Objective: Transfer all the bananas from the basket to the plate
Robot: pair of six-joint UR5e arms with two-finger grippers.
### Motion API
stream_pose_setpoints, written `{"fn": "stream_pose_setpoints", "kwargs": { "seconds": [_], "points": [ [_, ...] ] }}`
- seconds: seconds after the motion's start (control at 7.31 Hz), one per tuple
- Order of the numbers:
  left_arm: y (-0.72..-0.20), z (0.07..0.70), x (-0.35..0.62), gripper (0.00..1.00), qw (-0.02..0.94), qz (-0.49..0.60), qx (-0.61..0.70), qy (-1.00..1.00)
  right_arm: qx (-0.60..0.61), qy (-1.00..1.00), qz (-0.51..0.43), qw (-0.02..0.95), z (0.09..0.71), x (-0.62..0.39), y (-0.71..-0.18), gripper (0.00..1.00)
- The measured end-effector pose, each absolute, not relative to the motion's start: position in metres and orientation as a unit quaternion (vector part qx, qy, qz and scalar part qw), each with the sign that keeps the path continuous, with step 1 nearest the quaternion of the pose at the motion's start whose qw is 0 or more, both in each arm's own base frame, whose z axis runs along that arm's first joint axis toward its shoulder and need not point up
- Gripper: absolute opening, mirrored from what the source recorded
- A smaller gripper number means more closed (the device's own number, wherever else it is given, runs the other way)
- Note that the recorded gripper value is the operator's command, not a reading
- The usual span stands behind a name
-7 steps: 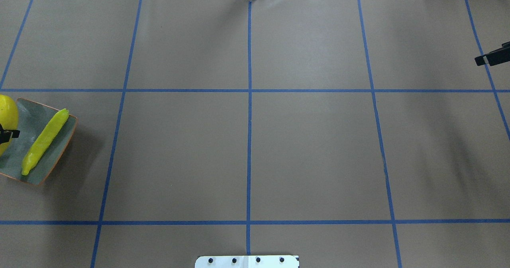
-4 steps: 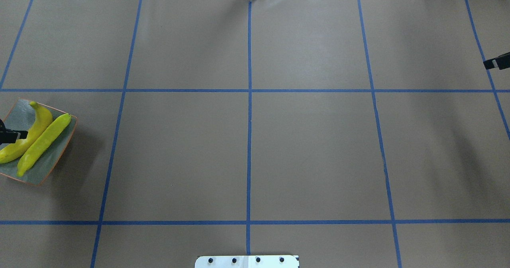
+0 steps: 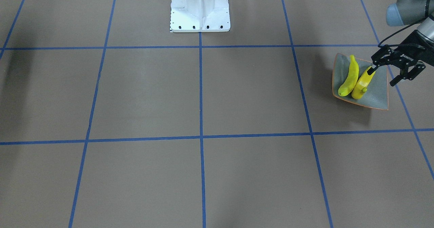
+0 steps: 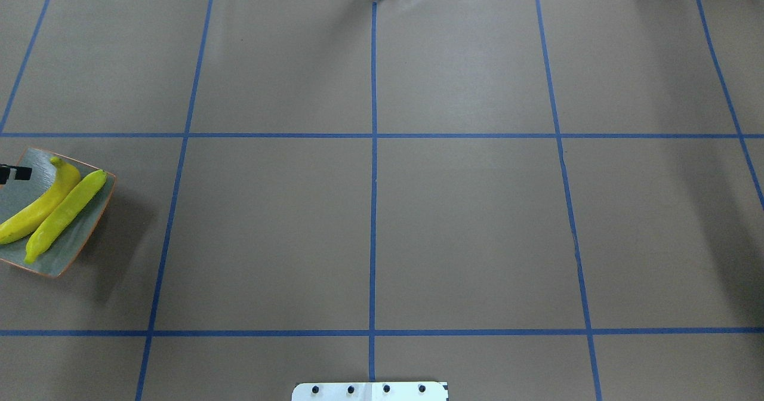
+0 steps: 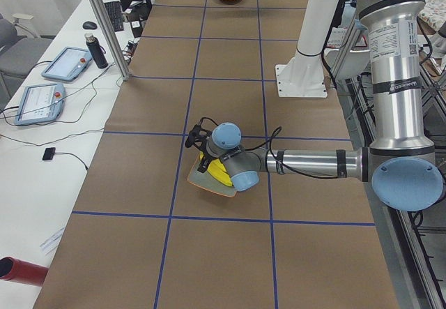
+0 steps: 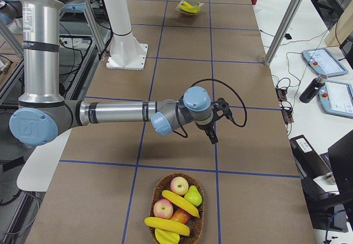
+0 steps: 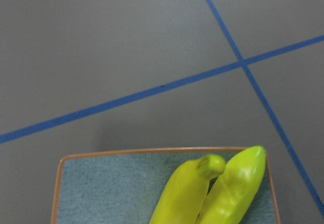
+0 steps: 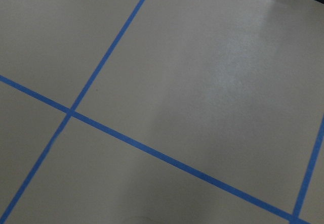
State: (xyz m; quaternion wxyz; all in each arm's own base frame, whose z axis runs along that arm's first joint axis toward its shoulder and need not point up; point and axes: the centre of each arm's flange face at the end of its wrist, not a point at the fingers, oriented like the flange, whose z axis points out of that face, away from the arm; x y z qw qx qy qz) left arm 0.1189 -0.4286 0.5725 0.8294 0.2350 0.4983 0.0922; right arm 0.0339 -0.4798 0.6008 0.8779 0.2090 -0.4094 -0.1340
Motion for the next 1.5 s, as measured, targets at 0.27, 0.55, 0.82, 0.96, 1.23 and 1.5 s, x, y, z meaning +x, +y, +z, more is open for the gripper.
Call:
{"fn": "stream_pose_setpoints", "kwargs": {
  "seconds": [0.27,0.55,0.82,0.96,1.23,1.5],
  "points": [
    [-0.435,0.566,0.118,1.0,0.826,0.093,0.24,0.501,0.19,-0.399,-0.129,0.888,0.688,0.085,-0.459,0.99],
    [-0.438,0.562,0.119,1.0,0.825,0.093,0.244,0.502,0.146,-0.403,-0.073,0.901,0.759,0.12,-0.433,0.97],
    [-0.44,0.558,0.12,1.0,0.823,0.094,0.248,0.503,0.092,-0.375,0.004,0.923,0.802,0.135,-0.416,0.96],
    [-0.44,0.557,0.12,1.0,0.822,0.095,0.249,0.503,0.069,-0.363,0.051,0.928,0.81,0.137,-0.411,0.95],
    [-0.44,0.555,0.12,1.0,0.82,0.097,0.253,0.504,0.055,-0.356,0.132,0.923,0.81,0.135,-0.41,0.94],
    [-0.44,0.553,0.119,1.0,0.819,0.098,0.256,0.504,0.046,-0.356,0.158,0.92,0.813,0.119,-0.412,0.93]
  ]
}}
